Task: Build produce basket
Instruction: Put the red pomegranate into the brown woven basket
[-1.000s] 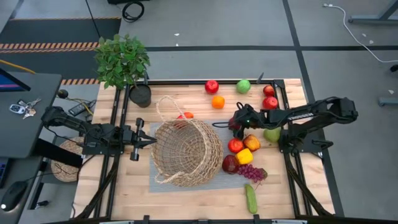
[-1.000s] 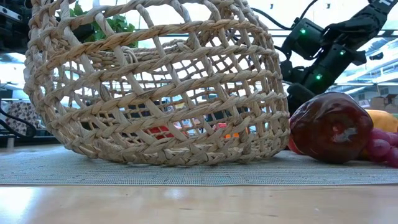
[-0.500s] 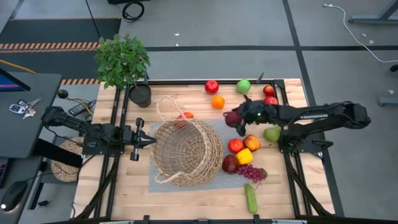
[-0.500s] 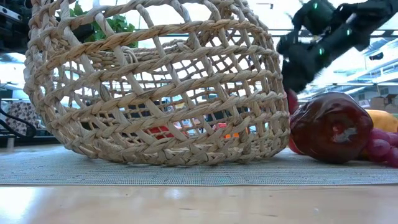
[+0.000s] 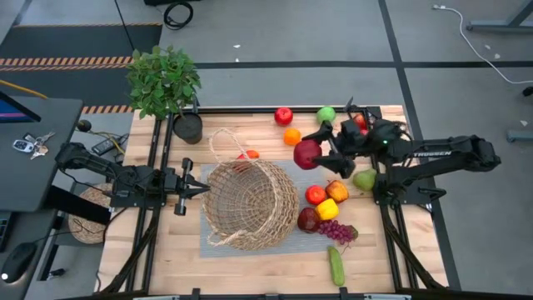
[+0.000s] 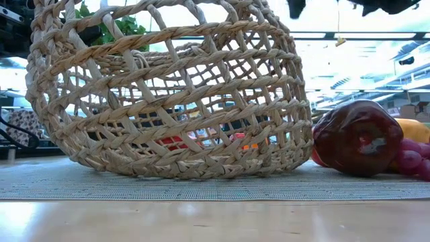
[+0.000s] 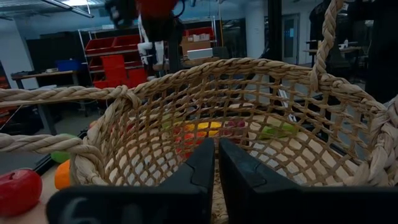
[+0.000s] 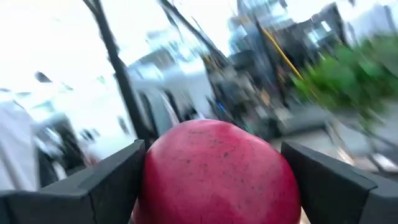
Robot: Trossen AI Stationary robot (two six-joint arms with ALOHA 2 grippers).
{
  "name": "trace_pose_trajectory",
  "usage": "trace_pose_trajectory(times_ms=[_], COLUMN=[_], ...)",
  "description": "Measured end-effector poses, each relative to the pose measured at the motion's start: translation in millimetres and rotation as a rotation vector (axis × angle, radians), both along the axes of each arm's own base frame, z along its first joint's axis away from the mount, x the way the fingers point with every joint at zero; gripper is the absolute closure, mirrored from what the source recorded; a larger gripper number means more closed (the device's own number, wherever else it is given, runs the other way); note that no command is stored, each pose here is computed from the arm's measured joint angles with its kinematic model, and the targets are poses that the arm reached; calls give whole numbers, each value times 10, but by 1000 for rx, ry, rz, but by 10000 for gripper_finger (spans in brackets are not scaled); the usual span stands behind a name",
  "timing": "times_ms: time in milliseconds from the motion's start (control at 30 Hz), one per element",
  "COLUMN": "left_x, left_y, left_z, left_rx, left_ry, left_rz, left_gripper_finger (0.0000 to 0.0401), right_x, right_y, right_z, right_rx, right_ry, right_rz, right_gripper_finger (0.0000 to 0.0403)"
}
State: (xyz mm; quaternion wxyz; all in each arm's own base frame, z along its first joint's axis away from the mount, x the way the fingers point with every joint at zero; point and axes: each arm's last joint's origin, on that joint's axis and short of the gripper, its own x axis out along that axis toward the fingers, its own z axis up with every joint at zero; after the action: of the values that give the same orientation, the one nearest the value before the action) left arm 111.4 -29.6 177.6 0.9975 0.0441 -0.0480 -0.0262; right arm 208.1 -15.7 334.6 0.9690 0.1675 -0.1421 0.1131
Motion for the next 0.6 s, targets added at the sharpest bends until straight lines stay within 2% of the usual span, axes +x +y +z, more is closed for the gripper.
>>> trace_pose_trajectory(times_ms=[133,267,600], left_x=[0,0,0], left_y=[0,0,0], left_z=[-1,1,1], left_rx=[0,0,0], left_ry=[0,0,0], left_rz=[0,0,0], left_gripper_finger=[368,365,372], right_x=[52,202,564], right_y=[118,232,439], right_z=[71,-19,-133], right_rx=[39,65,134], right_ry=[-129,-127,-193], right_rz=[-14,-70,-110], right_gripper_finger=[36,36,36])
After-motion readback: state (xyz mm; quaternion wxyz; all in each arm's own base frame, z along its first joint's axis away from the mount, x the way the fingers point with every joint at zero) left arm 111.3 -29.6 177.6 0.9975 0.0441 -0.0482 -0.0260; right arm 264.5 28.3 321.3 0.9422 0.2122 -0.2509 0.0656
